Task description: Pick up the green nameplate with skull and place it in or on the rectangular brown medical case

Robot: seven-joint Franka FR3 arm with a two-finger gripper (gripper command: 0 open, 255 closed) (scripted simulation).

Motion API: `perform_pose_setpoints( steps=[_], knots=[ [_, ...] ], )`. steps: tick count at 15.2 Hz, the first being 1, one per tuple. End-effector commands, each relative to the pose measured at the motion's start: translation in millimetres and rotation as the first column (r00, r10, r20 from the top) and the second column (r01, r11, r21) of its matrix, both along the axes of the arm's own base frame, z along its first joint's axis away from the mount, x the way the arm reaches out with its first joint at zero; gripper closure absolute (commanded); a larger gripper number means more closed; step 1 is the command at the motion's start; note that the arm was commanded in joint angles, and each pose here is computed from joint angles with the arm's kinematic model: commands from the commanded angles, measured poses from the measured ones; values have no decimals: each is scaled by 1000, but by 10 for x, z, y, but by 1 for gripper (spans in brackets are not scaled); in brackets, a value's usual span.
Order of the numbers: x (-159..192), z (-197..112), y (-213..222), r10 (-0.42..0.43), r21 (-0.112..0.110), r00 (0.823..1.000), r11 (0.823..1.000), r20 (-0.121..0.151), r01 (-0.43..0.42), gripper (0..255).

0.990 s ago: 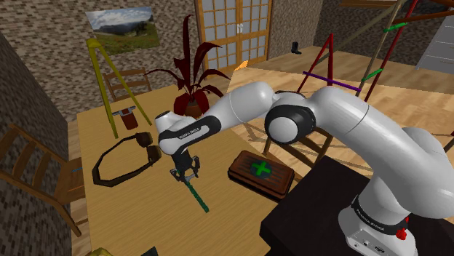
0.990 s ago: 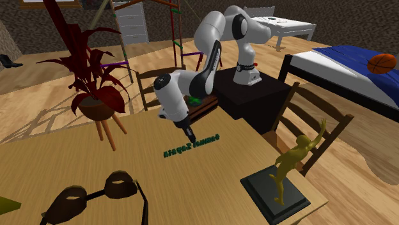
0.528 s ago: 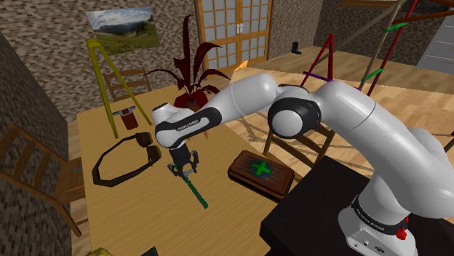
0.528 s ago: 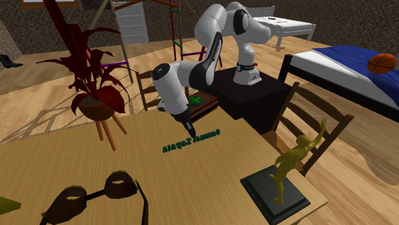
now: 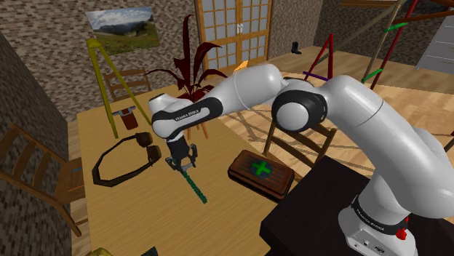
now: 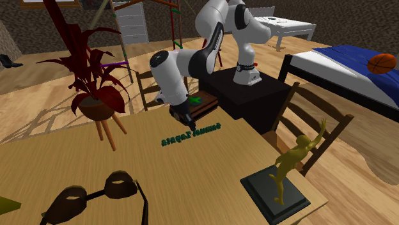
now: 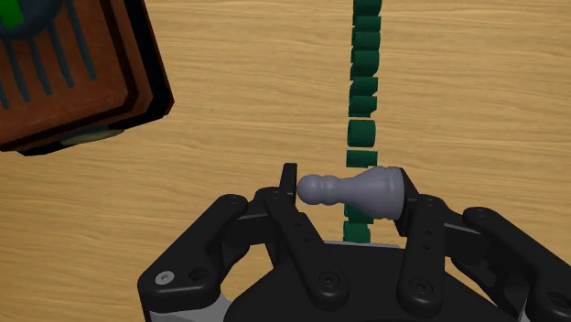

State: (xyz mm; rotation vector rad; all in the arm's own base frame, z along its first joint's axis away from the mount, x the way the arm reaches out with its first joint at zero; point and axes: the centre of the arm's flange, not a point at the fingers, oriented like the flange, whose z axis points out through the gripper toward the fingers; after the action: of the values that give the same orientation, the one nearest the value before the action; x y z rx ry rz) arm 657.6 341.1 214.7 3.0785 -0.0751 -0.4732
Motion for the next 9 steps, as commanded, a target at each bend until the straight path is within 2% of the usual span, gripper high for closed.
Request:
perform_pose_setpoints(
  steps=[1,9],
  knots=[
    [6,113,-5,0,0,1000,1000,0,0,255],
    [6,535,-5,0,0,1000,1000,0,0,255]
  ],
)
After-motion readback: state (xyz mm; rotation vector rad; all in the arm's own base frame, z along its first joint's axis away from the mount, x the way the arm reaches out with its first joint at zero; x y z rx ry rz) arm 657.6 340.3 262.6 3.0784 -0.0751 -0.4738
